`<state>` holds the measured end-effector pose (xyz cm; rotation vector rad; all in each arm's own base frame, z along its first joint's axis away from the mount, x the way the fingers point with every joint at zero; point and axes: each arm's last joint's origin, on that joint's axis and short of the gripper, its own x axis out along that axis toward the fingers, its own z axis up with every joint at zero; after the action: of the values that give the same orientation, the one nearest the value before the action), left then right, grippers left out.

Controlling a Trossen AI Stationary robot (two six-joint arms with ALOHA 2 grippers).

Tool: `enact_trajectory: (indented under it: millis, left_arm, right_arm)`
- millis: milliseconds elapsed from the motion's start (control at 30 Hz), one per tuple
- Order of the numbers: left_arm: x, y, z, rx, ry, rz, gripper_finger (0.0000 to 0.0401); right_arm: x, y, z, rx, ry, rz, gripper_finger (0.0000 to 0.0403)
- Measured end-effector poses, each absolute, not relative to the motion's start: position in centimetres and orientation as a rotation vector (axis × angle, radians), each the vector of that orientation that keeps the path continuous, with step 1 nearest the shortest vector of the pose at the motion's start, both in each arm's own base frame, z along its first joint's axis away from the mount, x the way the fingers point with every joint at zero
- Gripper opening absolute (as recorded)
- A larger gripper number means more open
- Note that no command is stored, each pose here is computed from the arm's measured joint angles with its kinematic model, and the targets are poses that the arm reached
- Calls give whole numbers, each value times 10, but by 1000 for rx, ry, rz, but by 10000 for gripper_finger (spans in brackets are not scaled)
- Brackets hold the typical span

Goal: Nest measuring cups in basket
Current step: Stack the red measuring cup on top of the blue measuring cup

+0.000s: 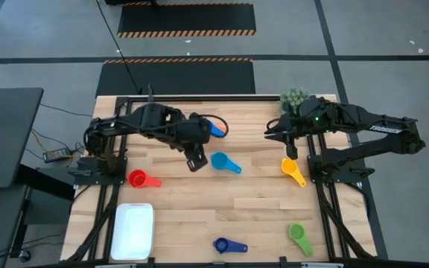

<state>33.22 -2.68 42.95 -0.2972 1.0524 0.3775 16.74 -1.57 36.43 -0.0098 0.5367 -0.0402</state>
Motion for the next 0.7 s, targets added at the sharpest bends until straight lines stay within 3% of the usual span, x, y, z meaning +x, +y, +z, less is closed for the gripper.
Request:
enact_trajectory:
  millis: [200, 700]
  left_arm:
    - [315, -52, 399, -355, 1162, 468, 78]
    - [189, -86, 336, -717, 1227, 838, 73]
  right_arm:
    - [168, -6, 364, 2, 535, 9, 88]
    - [173, 8, 368, 63, 482, -1, 84]
